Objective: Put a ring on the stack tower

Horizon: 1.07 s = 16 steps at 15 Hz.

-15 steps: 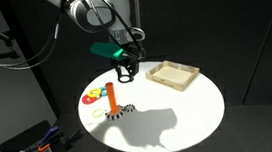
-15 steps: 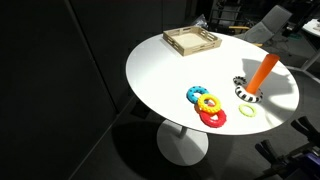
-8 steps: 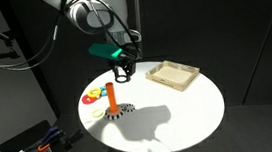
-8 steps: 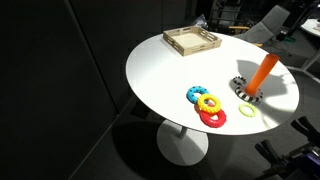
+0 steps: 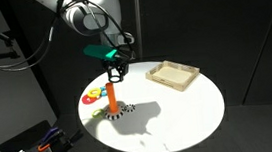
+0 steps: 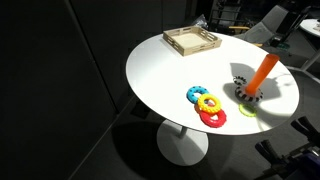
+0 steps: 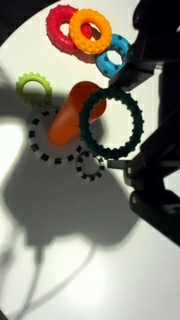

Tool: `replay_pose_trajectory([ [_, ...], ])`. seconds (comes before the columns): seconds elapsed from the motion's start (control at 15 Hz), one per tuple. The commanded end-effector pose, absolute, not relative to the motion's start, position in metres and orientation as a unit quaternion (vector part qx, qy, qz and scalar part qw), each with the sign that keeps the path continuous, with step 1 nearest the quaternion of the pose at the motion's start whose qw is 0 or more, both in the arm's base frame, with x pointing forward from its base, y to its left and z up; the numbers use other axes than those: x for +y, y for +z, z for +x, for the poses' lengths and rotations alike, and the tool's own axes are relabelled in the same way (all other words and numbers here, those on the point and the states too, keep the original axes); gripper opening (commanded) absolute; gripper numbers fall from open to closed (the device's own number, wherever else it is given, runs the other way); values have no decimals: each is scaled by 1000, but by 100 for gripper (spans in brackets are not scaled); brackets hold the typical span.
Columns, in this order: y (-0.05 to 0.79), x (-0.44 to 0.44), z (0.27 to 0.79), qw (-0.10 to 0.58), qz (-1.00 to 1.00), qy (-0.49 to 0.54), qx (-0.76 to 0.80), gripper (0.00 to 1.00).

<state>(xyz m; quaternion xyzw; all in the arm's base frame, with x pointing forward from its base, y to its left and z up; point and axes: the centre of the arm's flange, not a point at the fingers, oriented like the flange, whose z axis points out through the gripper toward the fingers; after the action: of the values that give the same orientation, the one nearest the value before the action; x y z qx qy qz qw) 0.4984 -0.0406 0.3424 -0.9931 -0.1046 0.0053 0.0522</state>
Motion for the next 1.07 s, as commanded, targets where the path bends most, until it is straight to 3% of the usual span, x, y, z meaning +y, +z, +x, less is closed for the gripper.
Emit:
replay_pose_trajectory([
  [0.0,341,-32,487,71,-991,13,-115,45],
  [1.0,316,-20,471,75,-988,36,-126,45],
])
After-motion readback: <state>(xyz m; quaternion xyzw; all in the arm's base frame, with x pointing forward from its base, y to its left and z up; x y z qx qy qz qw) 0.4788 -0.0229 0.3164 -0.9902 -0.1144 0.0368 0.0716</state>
